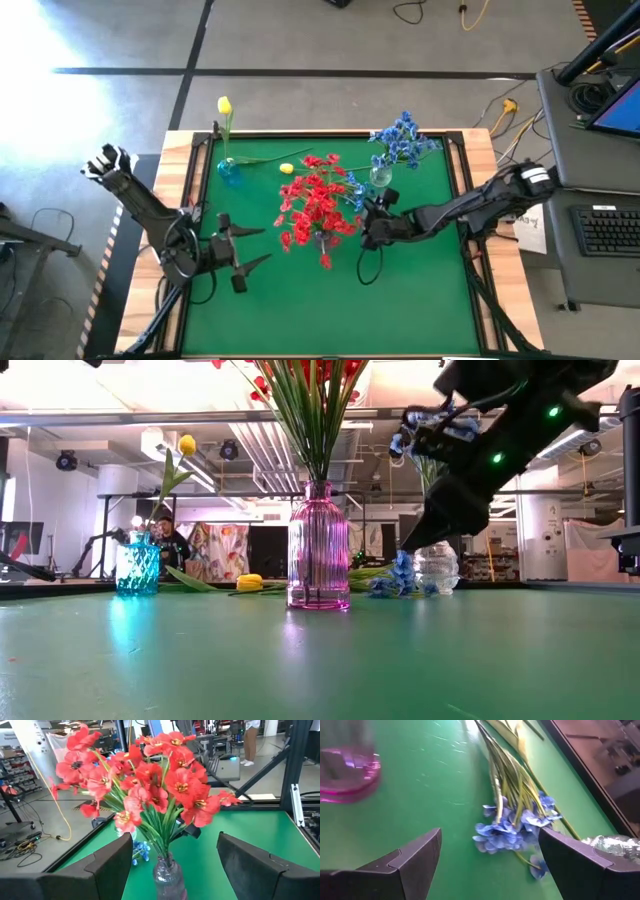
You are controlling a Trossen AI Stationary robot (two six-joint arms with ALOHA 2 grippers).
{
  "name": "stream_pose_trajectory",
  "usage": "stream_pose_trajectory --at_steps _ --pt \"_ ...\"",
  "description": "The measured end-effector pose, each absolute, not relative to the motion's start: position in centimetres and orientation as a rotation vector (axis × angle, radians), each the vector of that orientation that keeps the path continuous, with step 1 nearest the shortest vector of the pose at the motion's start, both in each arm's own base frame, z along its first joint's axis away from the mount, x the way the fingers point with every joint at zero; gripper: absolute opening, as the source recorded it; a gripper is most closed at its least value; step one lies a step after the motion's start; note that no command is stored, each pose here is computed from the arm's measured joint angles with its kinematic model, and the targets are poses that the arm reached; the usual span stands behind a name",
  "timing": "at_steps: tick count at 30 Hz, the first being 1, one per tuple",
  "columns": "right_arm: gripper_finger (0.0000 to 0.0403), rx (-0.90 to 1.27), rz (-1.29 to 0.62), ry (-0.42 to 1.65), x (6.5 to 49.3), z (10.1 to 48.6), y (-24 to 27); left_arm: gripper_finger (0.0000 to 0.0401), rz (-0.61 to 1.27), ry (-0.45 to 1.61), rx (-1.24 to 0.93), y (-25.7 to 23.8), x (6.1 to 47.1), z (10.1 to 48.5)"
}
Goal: Sort flowers into vase by color
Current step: Put the blue flowers into the transparent vase
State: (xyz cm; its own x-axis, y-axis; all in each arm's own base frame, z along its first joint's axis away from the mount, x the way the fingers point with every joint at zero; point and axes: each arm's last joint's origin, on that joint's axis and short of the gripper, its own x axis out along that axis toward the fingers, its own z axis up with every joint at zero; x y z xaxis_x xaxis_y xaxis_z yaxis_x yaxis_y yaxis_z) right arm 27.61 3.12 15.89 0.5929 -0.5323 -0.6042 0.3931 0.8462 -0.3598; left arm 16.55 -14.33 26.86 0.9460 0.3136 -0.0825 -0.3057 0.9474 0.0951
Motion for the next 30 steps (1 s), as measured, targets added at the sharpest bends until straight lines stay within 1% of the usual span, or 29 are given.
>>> stream_pose_trajectory --at_steps 13,30 --pt "0.0324 -0.209 -0.566 0.798 28.7 14.4 0.8 0.0274 0.387 0.110 0.124 -13.7 16.1 26.9" --pt "0.0324 -0.196 -0.558 0.833 29.4 12.8 -0.6 0.0274 0.391 0.117 0.134 -13.6 16.0 26.8"
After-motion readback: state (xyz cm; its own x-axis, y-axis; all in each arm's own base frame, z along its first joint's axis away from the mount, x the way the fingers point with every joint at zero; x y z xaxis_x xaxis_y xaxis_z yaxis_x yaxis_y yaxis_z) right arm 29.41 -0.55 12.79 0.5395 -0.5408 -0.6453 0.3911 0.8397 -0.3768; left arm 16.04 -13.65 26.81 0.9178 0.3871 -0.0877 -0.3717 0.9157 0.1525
